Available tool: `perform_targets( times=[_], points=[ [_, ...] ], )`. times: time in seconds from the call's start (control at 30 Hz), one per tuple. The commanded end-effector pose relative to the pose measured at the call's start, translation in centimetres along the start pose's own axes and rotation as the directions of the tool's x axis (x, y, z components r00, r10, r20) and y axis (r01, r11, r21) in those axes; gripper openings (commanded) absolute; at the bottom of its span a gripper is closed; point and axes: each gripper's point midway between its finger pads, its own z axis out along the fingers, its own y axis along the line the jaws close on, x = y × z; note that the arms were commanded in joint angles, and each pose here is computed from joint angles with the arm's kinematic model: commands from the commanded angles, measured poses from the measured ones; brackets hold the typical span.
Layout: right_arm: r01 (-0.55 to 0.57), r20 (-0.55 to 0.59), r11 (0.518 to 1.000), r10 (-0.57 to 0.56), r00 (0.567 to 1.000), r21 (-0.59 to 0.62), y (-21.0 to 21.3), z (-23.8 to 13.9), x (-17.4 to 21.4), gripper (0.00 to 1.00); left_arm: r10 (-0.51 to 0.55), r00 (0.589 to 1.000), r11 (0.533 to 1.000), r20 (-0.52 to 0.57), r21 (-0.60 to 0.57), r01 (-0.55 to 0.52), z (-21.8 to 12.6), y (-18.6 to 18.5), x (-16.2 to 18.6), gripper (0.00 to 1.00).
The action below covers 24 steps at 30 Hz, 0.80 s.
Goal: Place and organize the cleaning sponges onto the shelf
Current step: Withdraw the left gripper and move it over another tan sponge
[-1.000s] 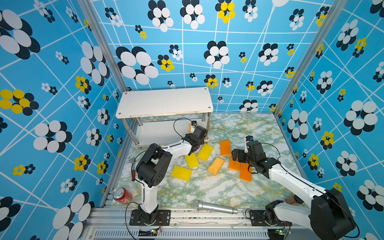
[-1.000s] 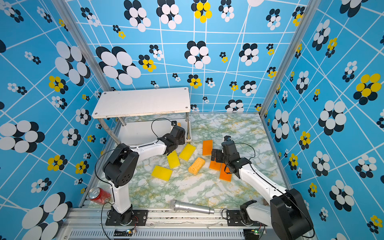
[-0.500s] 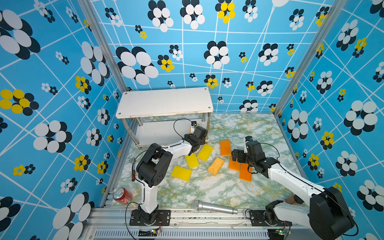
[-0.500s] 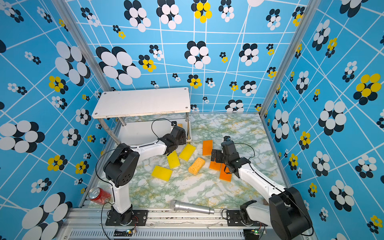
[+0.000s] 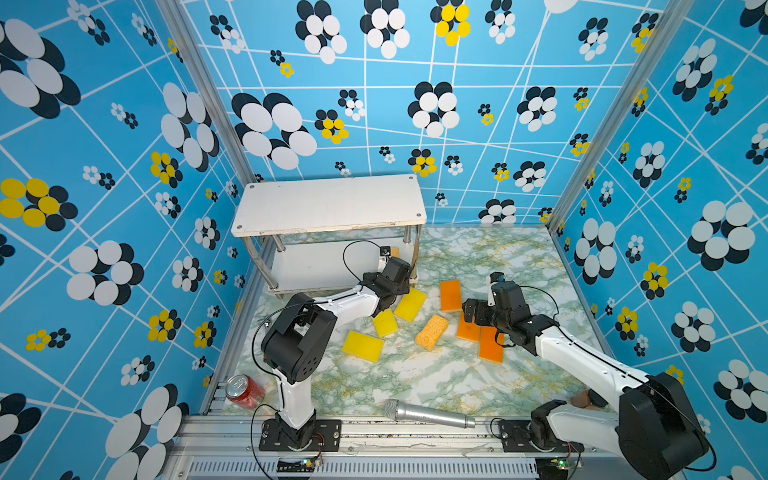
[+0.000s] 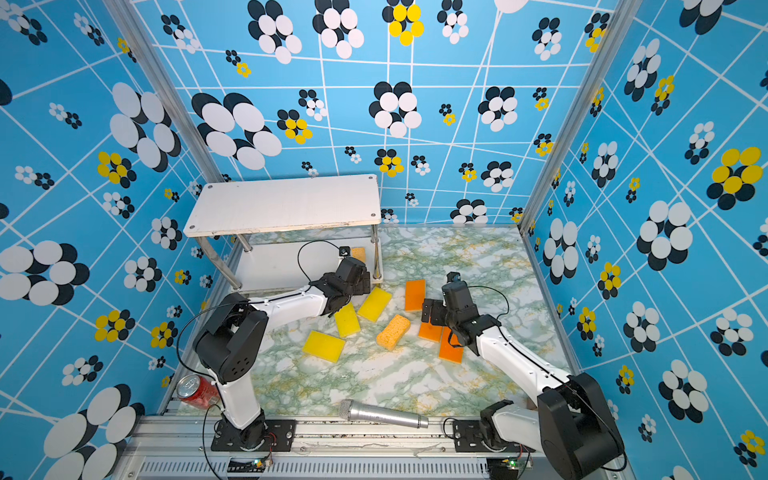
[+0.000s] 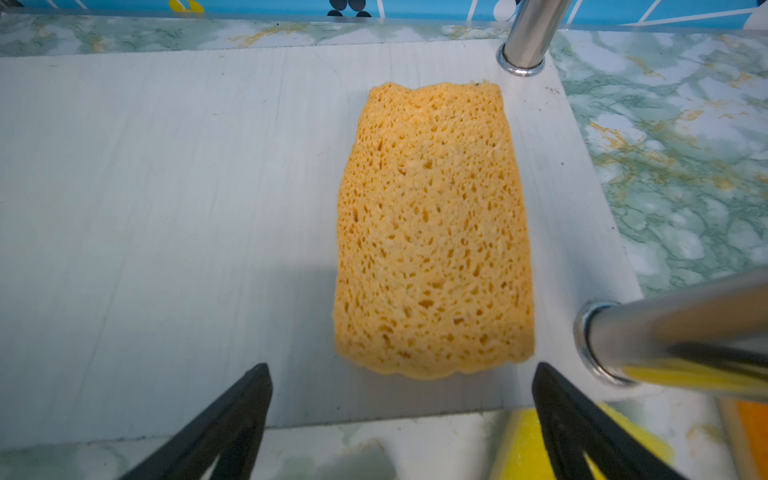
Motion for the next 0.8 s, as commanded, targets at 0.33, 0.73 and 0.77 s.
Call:
perform_targets(
  times=[0.33, 0.73, 0.77],
  points=[
    [0.027, 0.002, 0.999, -0.027, 1.0, -0.019, 0.7, -0.1, -0.4, 0.99, 0.223, 0.972, 0.941, 0.07, 0.246, -0.234, -6.1, -4.3, 1.6, 0.99],
    [0.018, -0.003, 0.999, -0.018, 1.0, -0.034, 1.0, -0.1, -0.4, 0.99, 0.202, 0.97, 0.723, 0.133, 0.649, -0.239, -12.6, -7.2, 7.0, 0.99],
    [0.016, -0.004, 0.999, -0.017, 1.0, -0.035, 1.0, -0.1, -0.4, 0.99, 0.195, 0.973, 0.716, 0.126, 0.66, -0.229, -12.8, -7.2, 7.3, 0.99]
  ],
)
